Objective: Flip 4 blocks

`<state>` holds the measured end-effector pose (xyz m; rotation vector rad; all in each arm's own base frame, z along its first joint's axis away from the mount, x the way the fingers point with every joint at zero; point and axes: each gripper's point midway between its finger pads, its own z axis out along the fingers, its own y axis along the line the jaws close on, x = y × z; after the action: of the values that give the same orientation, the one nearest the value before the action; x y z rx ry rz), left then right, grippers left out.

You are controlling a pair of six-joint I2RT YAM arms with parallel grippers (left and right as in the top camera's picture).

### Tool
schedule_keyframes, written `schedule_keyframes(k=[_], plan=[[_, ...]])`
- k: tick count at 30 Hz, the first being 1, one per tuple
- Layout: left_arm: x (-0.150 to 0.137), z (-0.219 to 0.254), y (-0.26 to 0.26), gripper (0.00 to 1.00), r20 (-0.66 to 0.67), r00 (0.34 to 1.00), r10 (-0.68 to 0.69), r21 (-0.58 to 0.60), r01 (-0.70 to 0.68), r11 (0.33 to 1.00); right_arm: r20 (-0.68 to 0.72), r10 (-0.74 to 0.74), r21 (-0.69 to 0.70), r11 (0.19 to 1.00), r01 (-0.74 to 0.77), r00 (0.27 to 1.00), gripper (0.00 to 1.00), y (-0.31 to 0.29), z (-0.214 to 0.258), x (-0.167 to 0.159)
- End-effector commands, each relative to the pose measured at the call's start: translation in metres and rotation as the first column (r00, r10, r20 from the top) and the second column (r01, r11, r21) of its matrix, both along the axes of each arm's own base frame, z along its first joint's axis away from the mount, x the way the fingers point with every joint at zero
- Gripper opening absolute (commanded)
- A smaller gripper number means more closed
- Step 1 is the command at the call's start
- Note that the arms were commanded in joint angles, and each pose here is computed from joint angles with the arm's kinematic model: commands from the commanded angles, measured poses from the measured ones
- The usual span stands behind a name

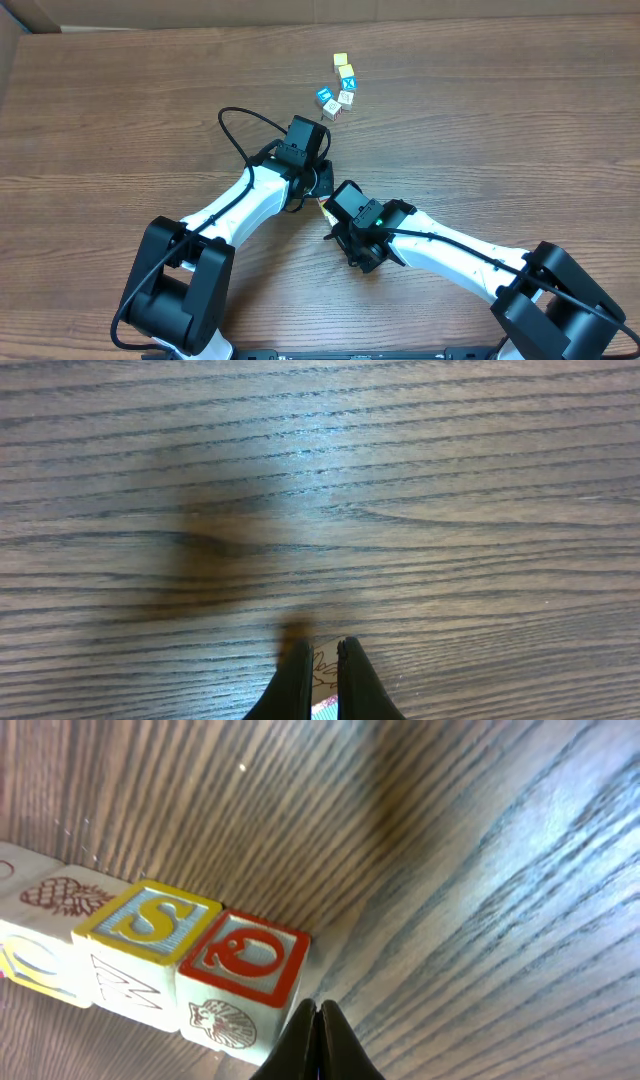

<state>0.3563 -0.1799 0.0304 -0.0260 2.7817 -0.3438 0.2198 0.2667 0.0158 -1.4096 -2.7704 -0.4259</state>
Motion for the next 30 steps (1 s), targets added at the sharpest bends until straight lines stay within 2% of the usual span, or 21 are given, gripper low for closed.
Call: schedule_keyframes(k=[1, 30], plan=[[0.006, 0.000, -0.003, 0.04, 0.010, 1.000, -0.014, 0.003, 0.014, 1.000, 0.040, 0.002, -0.009, 1.000, -0.002, 0.999, 0.04, 0.000, 0.005, 0.006], [0.009, 0.001, -0.003, 0.04, 0.027, 0.999, -0.017, 0.011, 0.016, 1.000, 0.057, 0.026, 0.013, 1.000, -0.027, 0.998, 0.04, 0.013, 0.006, 0.002]])
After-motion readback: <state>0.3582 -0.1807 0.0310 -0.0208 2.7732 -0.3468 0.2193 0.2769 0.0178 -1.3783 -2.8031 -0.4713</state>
